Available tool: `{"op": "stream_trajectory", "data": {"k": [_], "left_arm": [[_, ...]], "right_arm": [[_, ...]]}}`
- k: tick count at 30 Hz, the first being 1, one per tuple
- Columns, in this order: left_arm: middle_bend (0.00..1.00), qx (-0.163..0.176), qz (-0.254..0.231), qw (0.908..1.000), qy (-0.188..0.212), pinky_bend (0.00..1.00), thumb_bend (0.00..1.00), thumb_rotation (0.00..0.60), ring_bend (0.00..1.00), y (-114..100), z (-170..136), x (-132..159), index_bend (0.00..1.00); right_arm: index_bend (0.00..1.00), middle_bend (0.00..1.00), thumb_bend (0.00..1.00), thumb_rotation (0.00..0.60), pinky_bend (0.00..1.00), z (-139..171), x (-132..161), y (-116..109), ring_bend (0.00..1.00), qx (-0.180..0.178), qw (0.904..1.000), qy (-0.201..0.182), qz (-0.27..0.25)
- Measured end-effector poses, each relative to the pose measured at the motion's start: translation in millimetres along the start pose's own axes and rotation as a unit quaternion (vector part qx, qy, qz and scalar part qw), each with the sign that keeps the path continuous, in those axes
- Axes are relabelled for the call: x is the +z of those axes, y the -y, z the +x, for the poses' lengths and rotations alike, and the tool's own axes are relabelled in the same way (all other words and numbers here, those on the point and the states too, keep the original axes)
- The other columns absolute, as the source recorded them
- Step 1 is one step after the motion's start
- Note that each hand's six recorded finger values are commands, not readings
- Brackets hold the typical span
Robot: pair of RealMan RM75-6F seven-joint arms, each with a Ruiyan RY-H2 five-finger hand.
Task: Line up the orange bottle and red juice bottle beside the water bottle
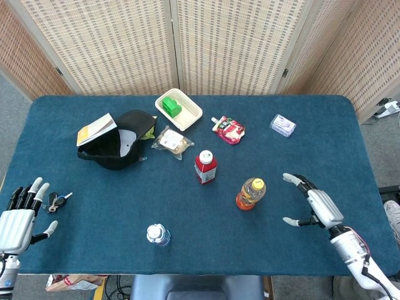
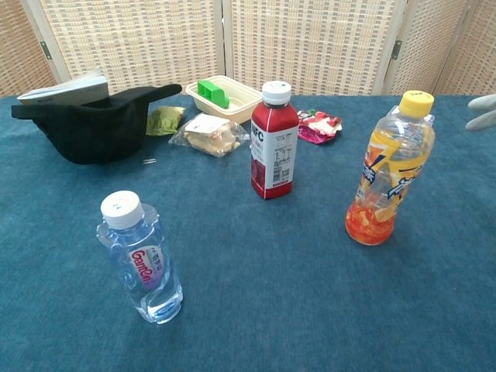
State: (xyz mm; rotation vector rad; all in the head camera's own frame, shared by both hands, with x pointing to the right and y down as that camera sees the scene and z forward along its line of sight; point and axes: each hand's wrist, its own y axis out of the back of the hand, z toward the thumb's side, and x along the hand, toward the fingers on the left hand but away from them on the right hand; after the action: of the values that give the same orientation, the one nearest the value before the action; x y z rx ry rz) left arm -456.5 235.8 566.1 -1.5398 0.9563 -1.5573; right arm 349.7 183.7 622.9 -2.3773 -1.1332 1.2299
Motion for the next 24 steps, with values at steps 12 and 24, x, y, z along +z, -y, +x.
{"op": "stream_trajectory", "data": {"k": [12,24], "left_arm": [[0.0,0.001,-0.002,1.0,0.003,0.0,0.23,0.6,0.0,-1.3,-0.4,0.7,0.0],[0.0,0.002,-0.003,1.0,0.003,0.0,0.23,0.6,0.0,-2.3,-0.6,-1.4,0.0]], "right_arm": [[0.11,0.15,0.02,0.6,0.12,-53.3,11.4,35.6,0.04,0.053,0.9893,-0.033,-0.132],[0.12,0.2,0.03,0.6,0.12,-85.7,26.4,64.0,0.08,0.096,0.9793,-0.057,-0.169]]}}
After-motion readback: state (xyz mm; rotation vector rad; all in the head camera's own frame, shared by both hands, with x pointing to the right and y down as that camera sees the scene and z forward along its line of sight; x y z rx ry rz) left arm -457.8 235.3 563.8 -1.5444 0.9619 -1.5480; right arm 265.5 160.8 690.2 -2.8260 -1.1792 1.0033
